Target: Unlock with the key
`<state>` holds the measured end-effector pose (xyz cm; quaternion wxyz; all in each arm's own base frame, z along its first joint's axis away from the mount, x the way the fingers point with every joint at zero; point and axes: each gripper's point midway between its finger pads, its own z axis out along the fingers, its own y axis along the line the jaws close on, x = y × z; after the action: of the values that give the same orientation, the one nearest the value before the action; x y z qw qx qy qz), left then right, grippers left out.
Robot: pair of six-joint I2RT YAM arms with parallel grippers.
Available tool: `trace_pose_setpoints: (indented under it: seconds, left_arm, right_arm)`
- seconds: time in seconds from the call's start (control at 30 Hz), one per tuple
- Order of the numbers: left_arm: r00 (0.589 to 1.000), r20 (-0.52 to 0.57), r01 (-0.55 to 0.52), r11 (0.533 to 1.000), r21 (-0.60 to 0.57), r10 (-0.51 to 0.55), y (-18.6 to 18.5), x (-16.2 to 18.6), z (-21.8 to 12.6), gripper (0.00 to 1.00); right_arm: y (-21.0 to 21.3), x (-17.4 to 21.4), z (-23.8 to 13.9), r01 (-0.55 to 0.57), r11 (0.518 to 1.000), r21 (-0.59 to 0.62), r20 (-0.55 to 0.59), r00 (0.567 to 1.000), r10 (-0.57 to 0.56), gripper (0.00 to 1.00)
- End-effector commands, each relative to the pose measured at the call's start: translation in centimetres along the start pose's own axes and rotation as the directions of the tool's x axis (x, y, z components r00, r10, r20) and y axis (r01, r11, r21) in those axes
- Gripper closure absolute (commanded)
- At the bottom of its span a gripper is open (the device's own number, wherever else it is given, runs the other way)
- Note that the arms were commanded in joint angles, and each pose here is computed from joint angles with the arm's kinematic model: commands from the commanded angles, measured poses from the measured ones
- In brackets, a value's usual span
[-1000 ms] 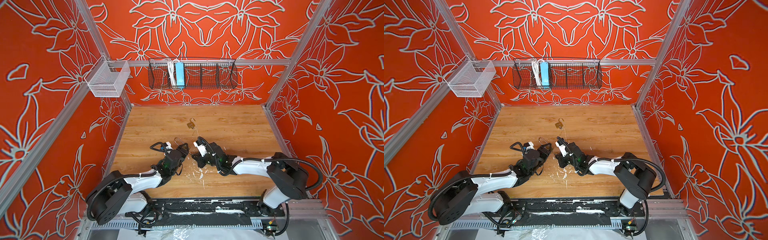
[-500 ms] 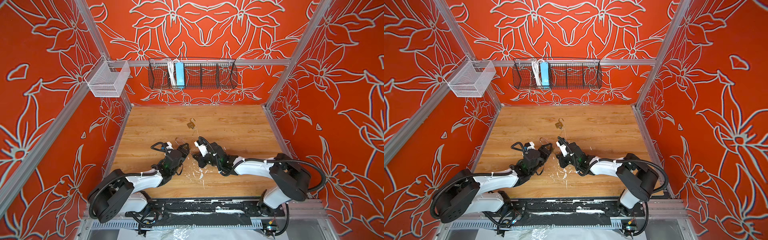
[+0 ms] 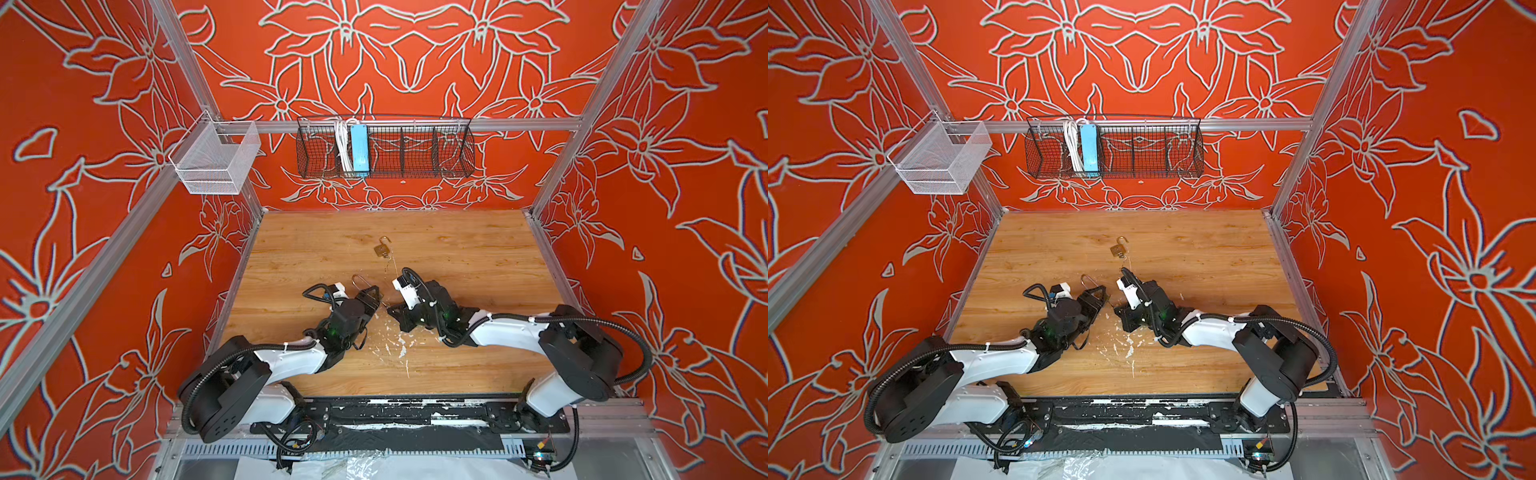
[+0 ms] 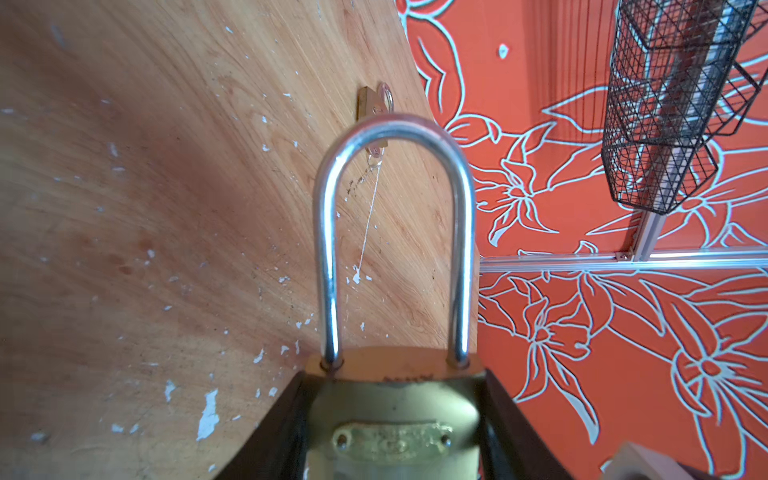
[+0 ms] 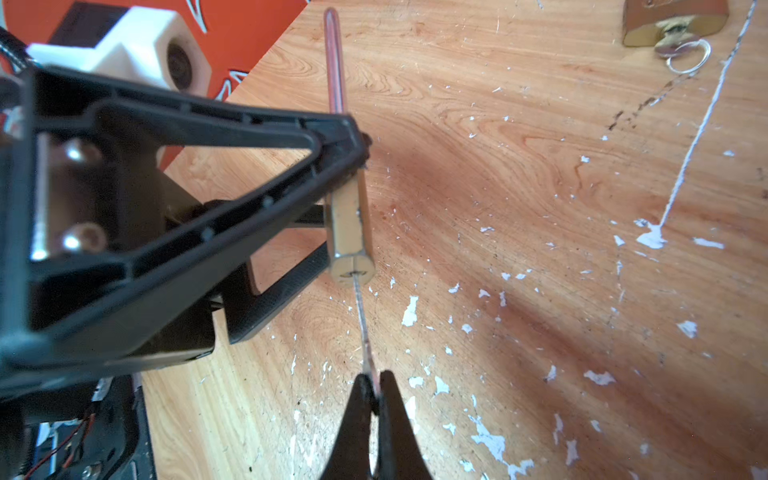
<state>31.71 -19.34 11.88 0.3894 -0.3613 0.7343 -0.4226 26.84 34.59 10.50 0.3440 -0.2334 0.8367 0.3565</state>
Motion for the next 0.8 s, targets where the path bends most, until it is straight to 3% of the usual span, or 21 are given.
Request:
trace_pose_setpoints:
  seconds: [0.0,0.23,0.77]
  left_arm:
    - [0.999,-0.046,-0.008,0.995,0.102,0.012,-3.2,1.2,0.1,1.0]
    - [0.999,-0.024,-0.026,0.995,0.094,0.028,-2.9,1.1,0.2,1.0]
    - [0.993,-0.082,-0.081,0.991,0.104,0.09,-3.3,4.1,0.9,1.0]
  right_arm:
    - [0.8,-2.4,-0.4,-0.02,0.999,-0.049,0.083,0.996,0.024,1.0]
    - [1.5,-2.0,0.2,-0.02,0.995,-0.096,0.049,0.998,0.025,1.0]
    - [0.0,-3.3,-2.5,0.009,1.0,0.021,0.148,0.989,-0.012,1.0]
